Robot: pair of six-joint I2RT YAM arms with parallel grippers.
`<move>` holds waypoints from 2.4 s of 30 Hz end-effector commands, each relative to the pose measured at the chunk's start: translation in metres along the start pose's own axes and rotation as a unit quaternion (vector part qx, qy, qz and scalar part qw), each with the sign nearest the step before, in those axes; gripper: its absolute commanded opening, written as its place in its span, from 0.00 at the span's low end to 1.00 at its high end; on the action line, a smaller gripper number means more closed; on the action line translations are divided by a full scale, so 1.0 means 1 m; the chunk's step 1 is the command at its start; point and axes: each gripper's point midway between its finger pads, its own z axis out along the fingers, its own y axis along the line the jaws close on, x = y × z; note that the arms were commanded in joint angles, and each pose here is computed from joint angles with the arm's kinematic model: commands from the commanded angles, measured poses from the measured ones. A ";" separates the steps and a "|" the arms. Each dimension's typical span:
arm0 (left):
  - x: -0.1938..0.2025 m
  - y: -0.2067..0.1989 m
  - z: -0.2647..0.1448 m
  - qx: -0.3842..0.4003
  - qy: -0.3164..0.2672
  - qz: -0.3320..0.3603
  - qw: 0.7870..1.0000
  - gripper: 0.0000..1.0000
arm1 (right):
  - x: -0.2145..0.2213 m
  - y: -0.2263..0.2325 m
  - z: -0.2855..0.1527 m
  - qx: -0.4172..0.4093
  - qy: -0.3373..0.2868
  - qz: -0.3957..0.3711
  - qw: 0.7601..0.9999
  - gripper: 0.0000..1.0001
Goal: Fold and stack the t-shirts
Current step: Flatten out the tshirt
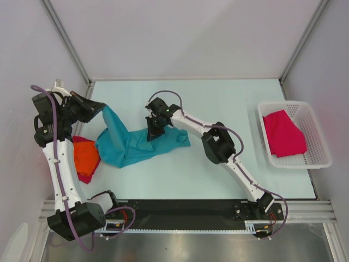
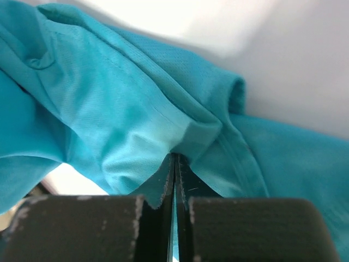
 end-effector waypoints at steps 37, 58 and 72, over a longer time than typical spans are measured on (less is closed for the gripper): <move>-0.009 -0.006 -0.002 0.009 -0.015 0.021 1.000 0.00 | -0.049 0.028 -0.023 -0.024 -0.072 -0.027 0.997 0.54; -0.012 -0.001 -0.001 -0.009 -0.014 0.030 0.999 0.00 | -0.061 -0.003 -0.025 -0.003 -0.081 -0.013 0.997 0.52; -0.010 0.004 0.003 -0.011 -0.010 0.026 1.000 0.00 | -0.068 -0.010 -0.049 0.035 -0.096 -0.030 0.994 0.51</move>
